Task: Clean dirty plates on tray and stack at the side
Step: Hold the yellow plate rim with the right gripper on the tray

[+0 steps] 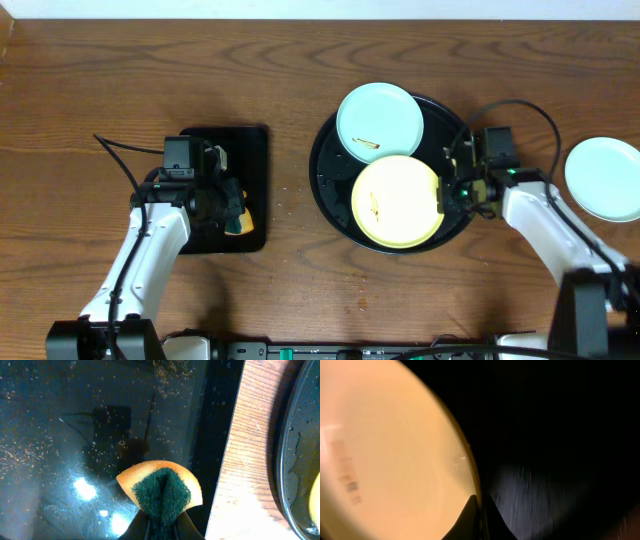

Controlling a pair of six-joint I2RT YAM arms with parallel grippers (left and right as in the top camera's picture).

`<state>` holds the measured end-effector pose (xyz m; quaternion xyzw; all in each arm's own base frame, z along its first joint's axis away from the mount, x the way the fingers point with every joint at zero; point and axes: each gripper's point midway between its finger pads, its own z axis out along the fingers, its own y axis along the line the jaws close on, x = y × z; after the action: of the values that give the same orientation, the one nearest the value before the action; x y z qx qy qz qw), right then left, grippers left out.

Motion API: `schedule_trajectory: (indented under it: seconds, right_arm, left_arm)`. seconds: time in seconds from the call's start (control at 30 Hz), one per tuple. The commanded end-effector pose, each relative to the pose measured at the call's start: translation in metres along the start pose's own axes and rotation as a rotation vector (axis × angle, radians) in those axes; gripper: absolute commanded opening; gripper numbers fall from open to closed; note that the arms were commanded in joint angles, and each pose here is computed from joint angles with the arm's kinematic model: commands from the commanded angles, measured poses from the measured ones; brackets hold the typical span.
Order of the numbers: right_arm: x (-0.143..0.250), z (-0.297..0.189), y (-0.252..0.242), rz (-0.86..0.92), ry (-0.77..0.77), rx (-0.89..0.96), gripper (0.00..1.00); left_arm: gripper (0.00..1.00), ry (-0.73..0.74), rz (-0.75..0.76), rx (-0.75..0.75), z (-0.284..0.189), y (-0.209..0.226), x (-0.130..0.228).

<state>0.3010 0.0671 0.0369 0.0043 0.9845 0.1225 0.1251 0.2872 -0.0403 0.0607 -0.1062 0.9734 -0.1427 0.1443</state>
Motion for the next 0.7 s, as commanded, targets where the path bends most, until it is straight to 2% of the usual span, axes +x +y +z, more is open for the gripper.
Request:
schedule_trajectory:
  seconds: [0.0, 0.13, 0.27, 0.43, 0.57, 0.63, 0.67]
  right_arm:
    - [-0.007, -0.033, 0.009, 0.125, -0.063, -0.018, 0.01]
    - [-0.005, -0.044, -0.005, 0.126, -0.091, 0.069, 0.01]
    - [-0.004, -0.036, -0.015, 0.138, -0.086, 0.116, 0.01]
    - [0.002, -0.021, -0.034, 0.266, -0.054, 0.209, 0.01]
    - [0.000, -0.011, -0.036, 0.330, -0.058, 0.211, 0.01]
    - [-0.001, -0.003, -0.037, 0.335, -0.048, 0.212, 0.09]
    - [-0.001, 0.000, -0.038, 0.334, -0.044, 0.213, 0.18]
  left_arm:
    - [0.09, -0.023, 0.013, -0.002, -0.004, 0.000, -0.003]
    - [0.09, -0.036, 0.016, 0.002, -0.004, -0.001, -0.007]
    - [0.08, -0.041, 0.018, 0.003, -0.004, -0.001, -0.008]
    - [0.08, -0.044, 0.021, 0.021, -0.004, -0.005, -0.009]
    - [0.08, -0.043, 0.024, 0.059, -0.005, -0.011, -0.009]
    - [0.08, -0.048, 0.026, 0.063, -0.005, -0.012, -0.010]
    - [0.08, -0.052, 0.027, 0.064, -0.005, -0.012, -0.011]
